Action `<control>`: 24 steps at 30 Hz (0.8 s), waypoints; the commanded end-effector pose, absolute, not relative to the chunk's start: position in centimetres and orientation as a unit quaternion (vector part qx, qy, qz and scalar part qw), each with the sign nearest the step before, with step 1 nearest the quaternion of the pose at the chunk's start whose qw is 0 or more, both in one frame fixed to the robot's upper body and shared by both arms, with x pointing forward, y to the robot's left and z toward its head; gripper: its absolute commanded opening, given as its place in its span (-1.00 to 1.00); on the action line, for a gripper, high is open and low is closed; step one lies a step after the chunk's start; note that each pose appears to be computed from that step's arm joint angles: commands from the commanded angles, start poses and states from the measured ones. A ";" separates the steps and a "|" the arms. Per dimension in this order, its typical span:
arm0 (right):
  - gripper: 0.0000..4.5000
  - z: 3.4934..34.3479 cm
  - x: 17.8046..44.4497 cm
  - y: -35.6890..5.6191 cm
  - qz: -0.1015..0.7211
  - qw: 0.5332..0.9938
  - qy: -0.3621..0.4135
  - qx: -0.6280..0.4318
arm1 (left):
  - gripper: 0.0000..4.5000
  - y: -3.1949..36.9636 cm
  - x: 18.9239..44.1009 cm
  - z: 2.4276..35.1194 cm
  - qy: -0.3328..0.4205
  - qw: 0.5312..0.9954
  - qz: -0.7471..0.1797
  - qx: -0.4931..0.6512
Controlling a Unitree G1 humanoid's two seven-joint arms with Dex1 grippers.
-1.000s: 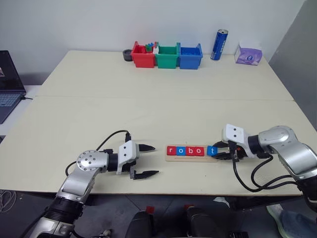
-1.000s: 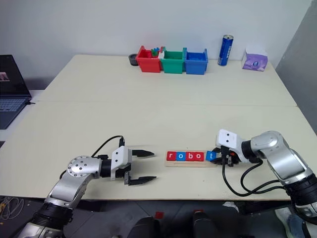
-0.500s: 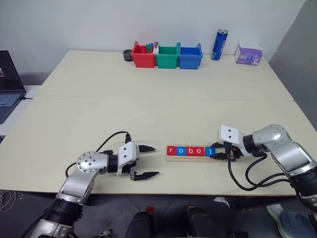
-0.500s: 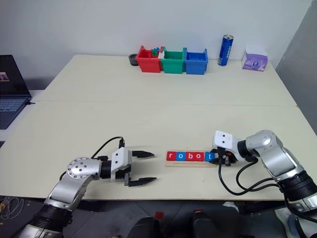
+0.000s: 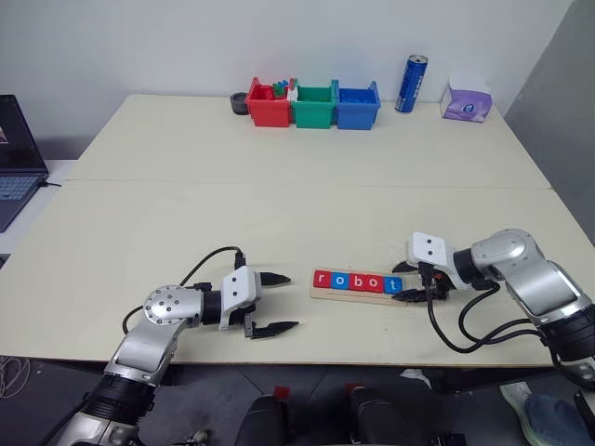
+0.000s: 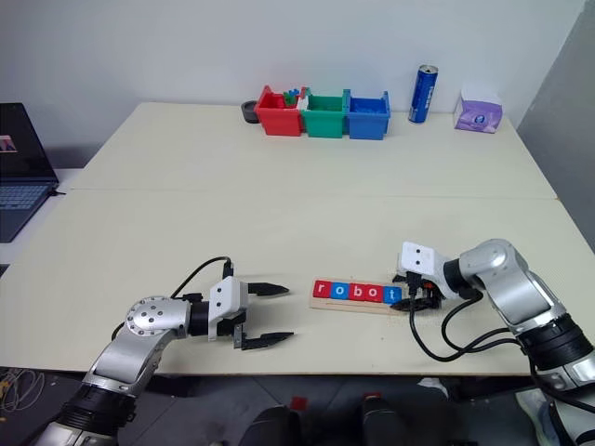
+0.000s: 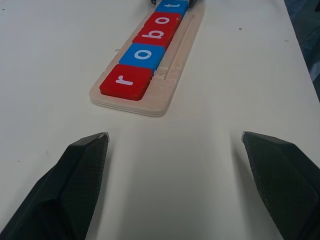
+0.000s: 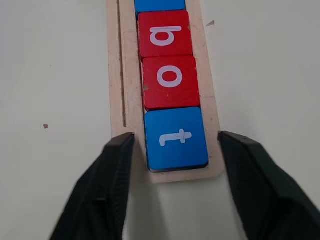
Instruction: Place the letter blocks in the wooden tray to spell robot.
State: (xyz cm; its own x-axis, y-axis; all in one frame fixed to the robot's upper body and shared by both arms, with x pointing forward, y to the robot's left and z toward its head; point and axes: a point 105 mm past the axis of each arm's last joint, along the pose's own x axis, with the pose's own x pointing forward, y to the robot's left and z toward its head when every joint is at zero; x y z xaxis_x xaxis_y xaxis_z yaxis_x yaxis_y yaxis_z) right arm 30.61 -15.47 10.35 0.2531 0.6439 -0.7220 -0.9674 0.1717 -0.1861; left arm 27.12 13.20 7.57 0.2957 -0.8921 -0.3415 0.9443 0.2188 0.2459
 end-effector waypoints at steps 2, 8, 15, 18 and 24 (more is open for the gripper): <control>0.99 12.0 31.2 -15.2 0.549 0.732 0.226 -0.333 | 1.00 12.7 27.1 8.3 0.044 0.775 -0.592 0.214; 0.99 13.7 30.5 -15.7 0.525 0.766 0.206 -0.308 | 1.00 12.8 27.2 8.6 0.043 0.778 -0.590 0.211; 0.99 12.9 28.5 -17.4 0.469 0.815 0.205 -0.273 | 1.00 13.7 27.3 8.5 0.052 0.788 -0.579 0.204; 0.99 11.9 29.0 -18.3 0.419 0.841 0.205 -0.275 | 1.00 13.8 27.4 8.3 0.054 0.786 -0.580 0.206; 0.99 11.4 29.9 -18.8 0.382 0.858 0.200 -0.280 | 1.00 14.0 27.5 8.1 0.054 0.783 -0.584 0.208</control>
